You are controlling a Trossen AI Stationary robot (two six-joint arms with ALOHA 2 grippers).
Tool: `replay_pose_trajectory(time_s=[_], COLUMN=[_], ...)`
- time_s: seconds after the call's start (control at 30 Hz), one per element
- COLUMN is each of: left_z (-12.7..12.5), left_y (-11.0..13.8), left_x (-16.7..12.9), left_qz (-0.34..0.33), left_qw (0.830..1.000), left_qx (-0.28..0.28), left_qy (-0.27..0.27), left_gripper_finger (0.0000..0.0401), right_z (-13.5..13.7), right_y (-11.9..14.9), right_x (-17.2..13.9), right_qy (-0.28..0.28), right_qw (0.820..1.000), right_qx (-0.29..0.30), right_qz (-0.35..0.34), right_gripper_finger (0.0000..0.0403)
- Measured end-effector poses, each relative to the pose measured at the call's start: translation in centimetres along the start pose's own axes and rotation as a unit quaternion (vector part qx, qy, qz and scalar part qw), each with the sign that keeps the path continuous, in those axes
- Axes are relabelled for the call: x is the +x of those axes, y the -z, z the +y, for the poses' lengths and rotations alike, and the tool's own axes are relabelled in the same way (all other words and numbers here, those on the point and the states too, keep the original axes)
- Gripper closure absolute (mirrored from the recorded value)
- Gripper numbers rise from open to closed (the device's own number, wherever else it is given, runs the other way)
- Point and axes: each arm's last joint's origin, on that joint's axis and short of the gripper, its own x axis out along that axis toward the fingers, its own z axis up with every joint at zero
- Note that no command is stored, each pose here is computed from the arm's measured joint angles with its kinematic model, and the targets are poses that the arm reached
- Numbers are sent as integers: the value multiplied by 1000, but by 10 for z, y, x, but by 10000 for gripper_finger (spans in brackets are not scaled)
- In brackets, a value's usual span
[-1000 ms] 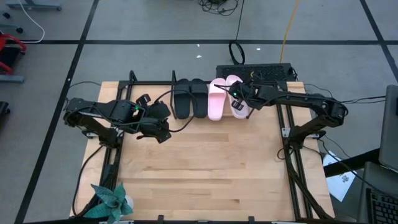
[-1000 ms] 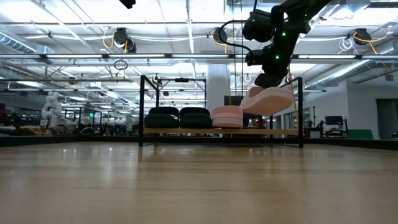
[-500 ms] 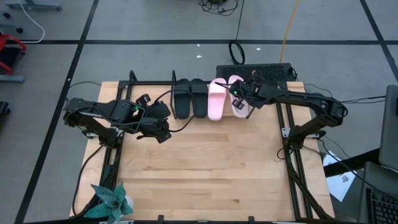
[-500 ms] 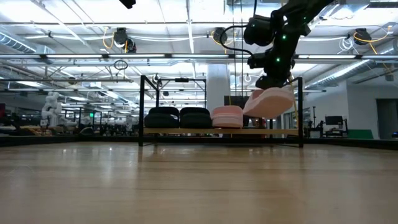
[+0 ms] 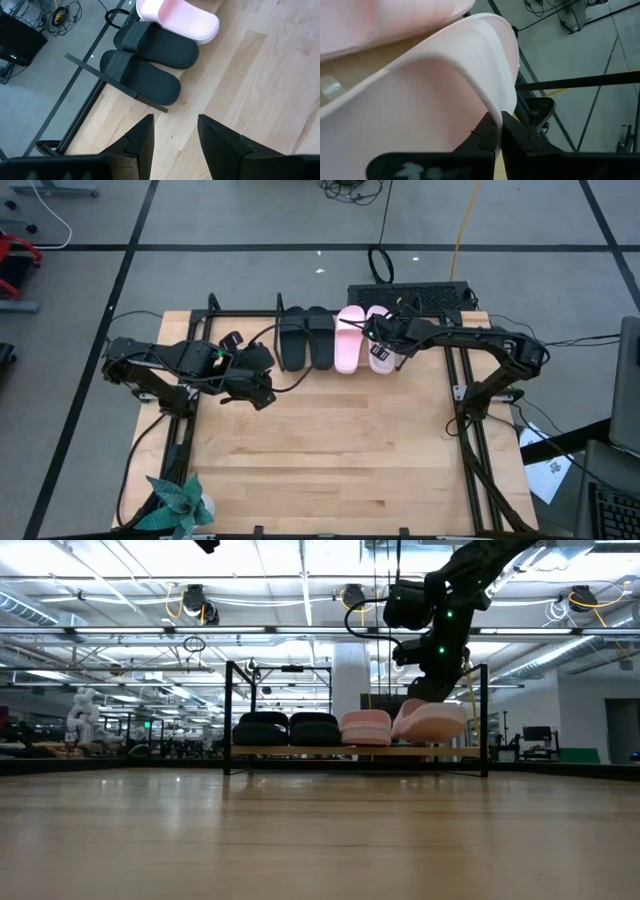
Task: Pick and place slides into the shelf
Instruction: Put the pink slide on the shelf
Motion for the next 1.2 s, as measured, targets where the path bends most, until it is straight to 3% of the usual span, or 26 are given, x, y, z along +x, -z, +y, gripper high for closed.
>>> replay_pose_trajectory(time_s=[0.5, 1.2], left_z=[-3, -3], left_y=[-4, -5], left_x=[0, 0], left_qz=[-20, -20], left_qw=[1000, 1000], left_qx=[1, 0], left_qy=[13, 14], left_gripper_finger=[252, 252], right_z=[28, 32], right_y=[-4, -4], right_x=[14, 8], right_qy=[-1, -9], right_qw=[1000, 998], right_qx=[-23, -67], right_qz=[3, -6], right_gripper_finger=[402, 382])
